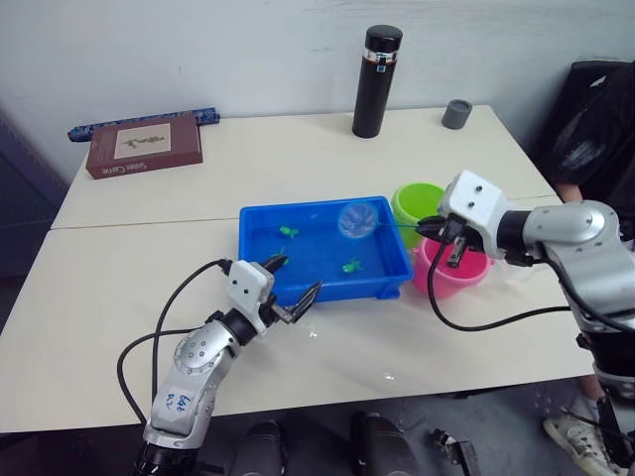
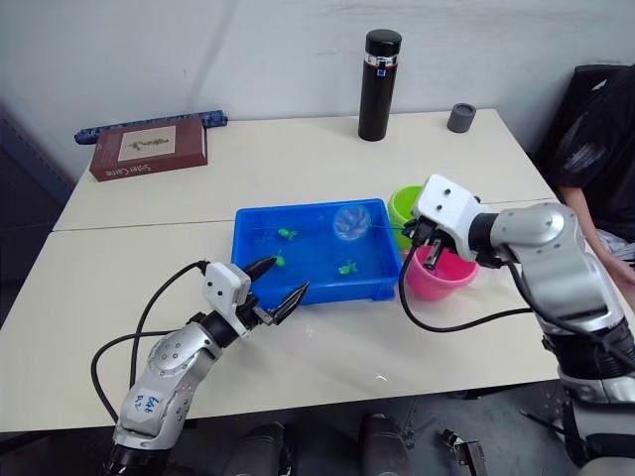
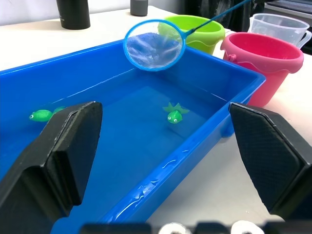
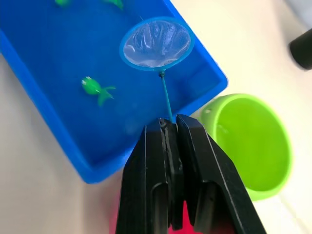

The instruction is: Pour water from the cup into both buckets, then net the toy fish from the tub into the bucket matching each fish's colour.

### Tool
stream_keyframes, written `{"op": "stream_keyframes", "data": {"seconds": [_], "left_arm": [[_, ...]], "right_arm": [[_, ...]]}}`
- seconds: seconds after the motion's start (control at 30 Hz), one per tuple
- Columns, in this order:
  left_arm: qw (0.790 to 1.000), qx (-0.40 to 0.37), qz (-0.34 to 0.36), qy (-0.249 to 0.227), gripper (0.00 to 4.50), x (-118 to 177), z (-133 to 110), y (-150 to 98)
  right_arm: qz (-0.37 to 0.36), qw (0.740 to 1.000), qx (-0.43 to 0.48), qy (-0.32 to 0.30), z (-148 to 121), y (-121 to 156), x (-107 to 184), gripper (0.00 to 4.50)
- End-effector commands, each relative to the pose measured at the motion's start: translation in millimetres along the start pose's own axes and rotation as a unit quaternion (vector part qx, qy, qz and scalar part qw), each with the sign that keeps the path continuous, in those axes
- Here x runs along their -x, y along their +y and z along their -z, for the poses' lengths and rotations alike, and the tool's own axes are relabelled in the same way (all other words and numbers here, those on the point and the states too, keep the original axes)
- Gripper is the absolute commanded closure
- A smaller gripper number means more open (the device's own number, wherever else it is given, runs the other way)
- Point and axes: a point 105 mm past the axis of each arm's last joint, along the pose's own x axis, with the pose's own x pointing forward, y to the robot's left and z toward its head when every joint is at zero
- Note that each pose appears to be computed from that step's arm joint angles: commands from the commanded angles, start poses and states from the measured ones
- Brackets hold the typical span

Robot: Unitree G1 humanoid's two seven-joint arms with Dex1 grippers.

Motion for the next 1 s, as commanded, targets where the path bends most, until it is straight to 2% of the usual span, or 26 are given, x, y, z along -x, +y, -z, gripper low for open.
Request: {"op": "stream_keyframes", "data": {"seconds": [0.03, 0.23, 0.67, 1.0], "left_arm": [[1.000, -0.014, 0.004, -0.027, 0.04, -1, -14, -3], [1.000, -0.014, 0.003, -0.027, 0.04, -1, -15, -4], [1.000, -0.014, 0.000, -0.027, 0.04, 0, -15, -4], [1.000, -0.014, -0.003, -0.027, 0.04, 1, -14, -4]], "right_arm": [[0.001, 1.000, -0.014, -0.005, -10, -9, 13, 4.50], [-0.003, 1.000, -0.007, 0.024, 0, -13, 12, 4.50], [0.016, 0.994, 0.077, 0.077, 24, -25, 9, 4.50], [-0.012, 0.989, 0.111, 0.094, 34, -12, 2, 4.50]]}}
